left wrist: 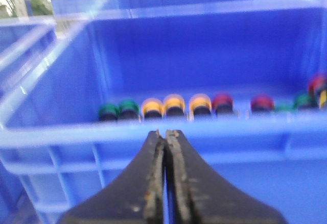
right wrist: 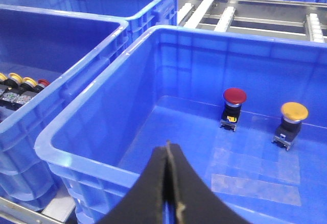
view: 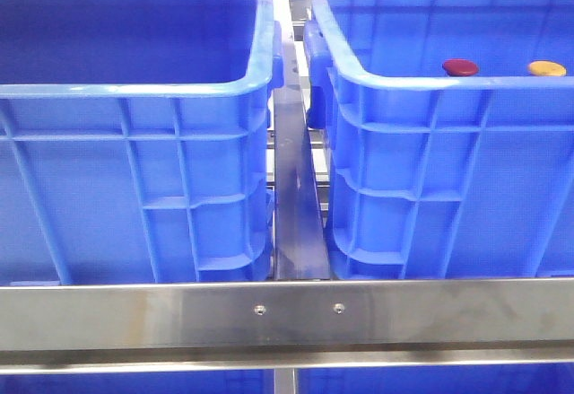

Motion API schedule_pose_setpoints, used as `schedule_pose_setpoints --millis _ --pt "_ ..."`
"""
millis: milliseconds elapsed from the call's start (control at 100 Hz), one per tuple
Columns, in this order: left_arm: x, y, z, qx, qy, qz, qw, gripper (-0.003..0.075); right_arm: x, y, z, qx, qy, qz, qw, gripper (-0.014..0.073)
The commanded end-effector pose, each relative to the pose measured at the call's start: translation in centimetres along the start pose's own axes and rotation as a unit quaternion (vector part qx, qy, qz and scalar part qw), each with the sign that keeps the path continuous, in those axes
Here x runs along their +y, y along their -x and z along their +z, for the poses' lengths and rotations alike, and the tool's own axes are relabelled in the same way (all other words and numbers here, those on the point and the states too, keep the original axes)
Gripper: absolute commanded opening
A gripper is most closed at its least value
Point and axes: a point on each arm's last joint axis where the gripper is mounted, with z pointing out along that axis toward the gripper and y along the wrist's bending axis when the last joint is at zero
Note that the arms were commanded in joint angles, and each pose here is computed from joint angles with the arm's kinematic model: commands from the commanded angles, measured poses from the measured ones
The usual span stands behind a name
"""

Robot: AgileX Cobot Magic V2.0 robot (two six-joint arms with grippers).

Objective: Pick red and yellow buttons and place in box

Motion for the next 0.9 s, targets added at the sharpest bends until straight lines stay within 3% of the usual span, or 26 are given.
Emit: schedule_pose_setpoints --millis 0,890 --pt "-0.04 -1.01 -0.07 -0.022 0.003 -0.017 1.000 -0.0020 -0.14 0.99 -0.05 -0.018 -0.007 0.009 1.000 -0.0069" --pt "0.04 -1.04 -0.07 -0.021 0.010 -0.016 1.000 -0.0020 -0.09 0.97 -0.05 -0.017 -0.004 0.009 1.000 -0.0069"
